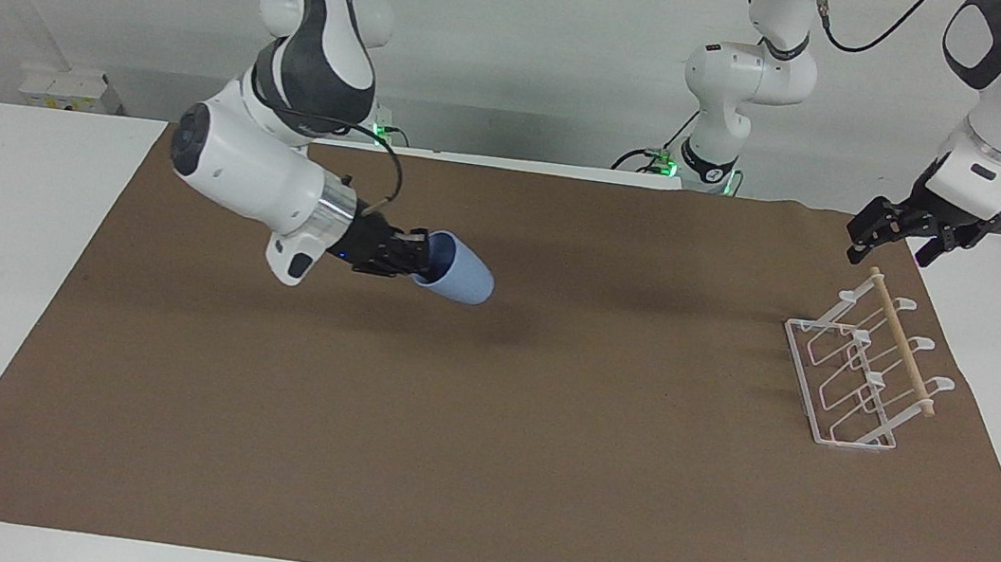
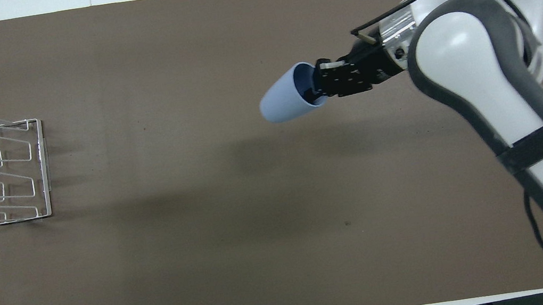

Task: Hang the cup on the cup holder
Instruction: 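Lift the cup with the right gripper toward the left gripper, then bring the left gripper to the cup while the right gripper holds it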

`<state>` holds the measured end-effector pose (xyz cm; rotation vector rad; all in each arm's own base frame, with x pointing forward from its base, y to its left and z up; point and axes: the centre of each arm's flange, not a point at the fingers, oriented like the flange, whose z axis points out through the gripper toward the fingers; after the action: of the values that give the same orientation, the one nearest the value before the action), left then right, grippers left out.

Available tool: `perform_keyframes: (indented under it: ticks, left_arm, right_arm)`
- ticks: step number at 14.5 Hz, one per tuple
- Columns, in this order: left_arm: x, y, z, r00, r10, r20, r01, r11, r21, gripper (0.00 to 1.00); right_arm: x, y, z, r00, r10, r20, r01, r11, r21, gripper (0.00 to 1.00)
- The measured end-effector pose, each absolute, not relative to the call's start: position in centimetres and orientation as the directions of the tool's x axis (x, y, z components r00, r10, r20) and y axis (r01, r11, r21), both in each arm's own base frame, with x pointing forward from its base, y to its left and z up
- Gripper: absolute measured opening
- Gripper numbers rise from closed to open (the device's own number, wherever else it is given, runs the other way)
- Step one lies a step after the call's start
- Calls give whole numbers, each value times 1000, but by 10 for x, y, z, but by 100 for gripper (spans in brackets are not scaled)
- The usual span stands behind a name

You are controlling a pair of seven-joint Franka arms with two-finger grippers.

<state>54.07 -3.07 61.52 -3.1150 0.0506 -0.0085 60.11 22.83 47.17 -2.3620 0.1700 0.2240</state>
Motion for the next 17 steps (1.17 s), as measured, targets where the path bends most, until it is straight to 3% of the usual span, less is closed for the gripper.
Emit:
perform_keyframes:
  ticks: [6, 11, 17]
  left_arm:
    - [533, -10, 602, 999, 19, -32, 19, -1000, -13, 100]
    - [512, -49, 582, 940, 328, -94, 335, -939, 74, 100]
    - [513, -142, 598, 621, 765, -171, 781, -584, 221, 100]
  right_arm:
    - [560, 355, 477, 912, -200, -358, -410, -483, -774, 4]
    - [542, 387, 479, 888, -196, -416, -460, -412, -787, 4]
    - [539, 389, 475, 884, -196, -425, -467, -417, -780, 4]
